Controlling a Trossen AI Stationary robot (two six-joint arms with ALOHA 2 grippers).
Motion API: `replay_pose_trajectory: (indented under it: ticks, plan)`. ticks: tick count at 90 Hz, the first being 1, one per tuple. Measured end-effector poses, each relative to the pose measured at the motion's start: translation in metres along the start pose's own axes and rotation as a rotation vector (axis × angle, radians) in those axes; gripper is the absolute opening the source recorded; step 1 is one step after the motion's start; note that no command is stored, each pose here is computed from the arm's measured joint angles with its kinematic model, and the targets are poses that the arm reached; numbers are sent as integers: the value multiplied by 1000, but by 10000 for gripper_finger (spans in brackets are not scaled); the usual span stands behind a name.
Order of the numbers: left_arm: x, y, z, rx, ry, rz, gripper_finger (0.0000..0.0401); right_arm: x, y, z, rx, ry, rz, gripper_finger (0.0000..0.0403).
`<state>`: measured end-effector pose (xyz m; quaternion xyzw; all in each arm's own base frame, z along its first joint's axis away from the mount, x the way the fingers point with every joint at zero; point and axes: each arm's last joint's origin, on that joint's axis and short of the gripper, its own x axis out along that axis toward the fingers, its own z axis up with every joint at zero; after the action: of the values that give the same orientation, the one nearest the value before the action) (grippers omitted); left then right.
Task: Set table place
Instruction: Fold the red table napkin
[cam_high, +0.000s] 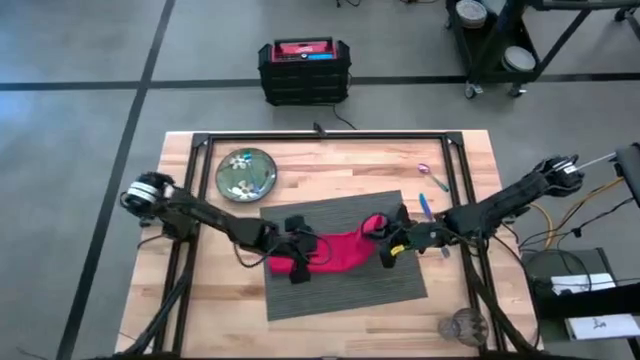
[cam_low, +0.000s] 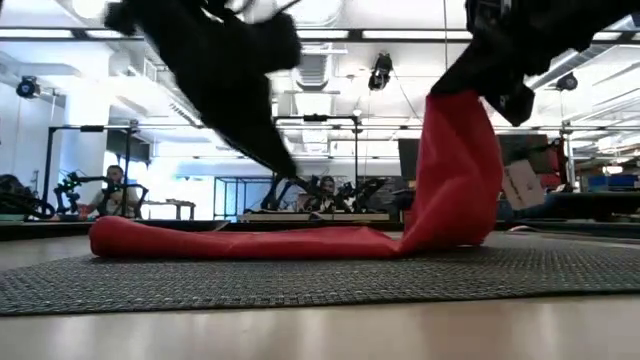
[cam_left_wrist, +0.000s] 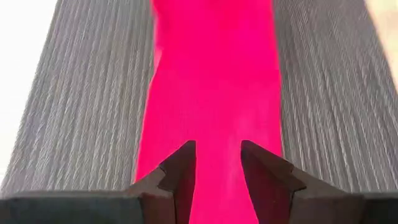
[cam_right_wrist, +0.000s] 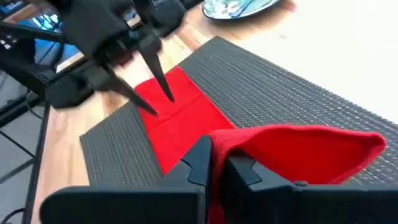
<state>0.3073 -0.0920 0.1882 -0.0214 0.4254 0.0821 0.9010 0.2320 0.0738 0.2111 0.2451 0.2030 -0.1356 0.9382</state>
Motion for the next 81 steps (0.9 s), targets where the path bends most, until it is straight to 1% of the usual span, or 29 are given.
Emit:
replay_pose_trajectory:
  ticks: [4,8,15,21,29,36,42,53,67,81]
  plan:
    - [-6,-1,-12,-2,24,28,114,6,1,-2,-8,1,5,2]
    - [-9,-2,-21,-15,22,33,114,12,2,-4,-11,-4,15,2]
    - [-14,-4,-37,-51,-9,9,114,22,4,-4,-6,-11,37,2]
    - [-11,-4,-48,-85,-53,-22,114,30,6,-2,-3,-4,43,2]
    - [-2,-1,-65,-103,-89,-44,114,39,11,4,-9,-1,46,2]
    - [5,1,-73,-124,-132,-62,114,47,15,7,-23,7,44,2]
    - [11,4,-80,-129,-133,-58,114,57,20,11,-28,12,51,2]
    - [15,5,-85,-128,-138,-34,114,75,30,14,-49,35,64,2]
    - [20,7,-84,-113,-137,-14,114,100,49,19,-79,58,108,2]
    - [21,4,-81,-111,-139,-13,114,124,65,24,-112,52,110,2]
